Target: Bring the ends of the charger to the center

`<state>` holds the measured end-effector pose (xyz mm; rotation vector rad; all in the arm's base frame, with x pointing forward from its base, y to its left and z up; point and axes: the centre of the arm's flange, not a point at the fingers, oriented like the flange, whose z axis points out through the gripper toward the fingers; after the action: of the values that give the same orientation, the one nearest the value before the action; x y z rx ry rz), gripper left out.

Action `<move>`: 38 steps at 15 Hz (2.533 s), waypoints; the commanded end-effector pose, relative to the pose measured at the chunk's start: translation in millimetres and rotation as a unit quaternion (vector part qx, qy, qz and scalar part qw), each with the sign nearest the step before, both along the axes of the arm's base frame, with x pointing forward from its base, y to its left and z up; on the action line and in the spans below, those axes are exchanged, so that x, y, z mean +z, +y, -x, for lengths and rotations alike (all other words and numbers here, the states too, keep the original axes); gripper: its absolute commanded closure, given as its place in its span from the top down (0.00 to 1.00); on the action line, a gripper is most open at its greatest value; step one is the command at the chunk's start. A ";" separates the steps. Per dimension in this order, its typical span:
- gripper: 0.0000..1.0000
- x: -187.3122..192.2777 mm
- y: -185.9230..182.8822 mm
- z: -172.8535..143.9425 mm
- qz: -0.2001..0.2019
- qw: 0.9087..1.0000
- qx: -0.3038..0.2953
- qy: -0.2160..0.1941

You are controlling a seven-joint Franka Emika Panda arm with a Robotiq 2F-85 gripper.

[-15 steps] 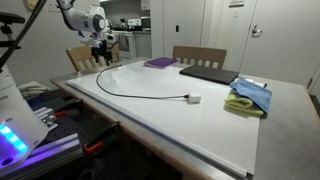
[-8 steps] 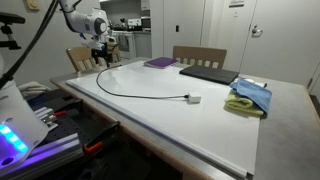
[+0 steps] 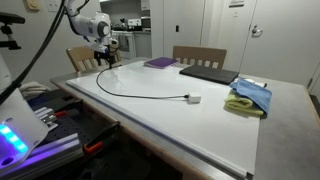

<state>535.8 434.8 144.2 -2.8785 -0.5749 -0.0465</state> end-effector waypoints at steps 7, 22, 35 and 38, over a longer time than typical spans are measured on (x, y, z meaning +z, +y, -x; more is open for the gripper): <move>0.53 -3.9 -2.5 -15.0 -0.017 1.000 0.006 0.002; 0.01 17.9 -12.3 -14.4 -0.017 1.000 0.002 -0.012; 0.01 92.9 -82.2 -11.8 0.103 0.976 -0.164 -0.100; 0.01 89.5 -78.7 -31.1 0.089 0.975 -0.175 -0.105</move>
<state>566.8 355.8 234.0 -3.1390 -0.0972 -0.3755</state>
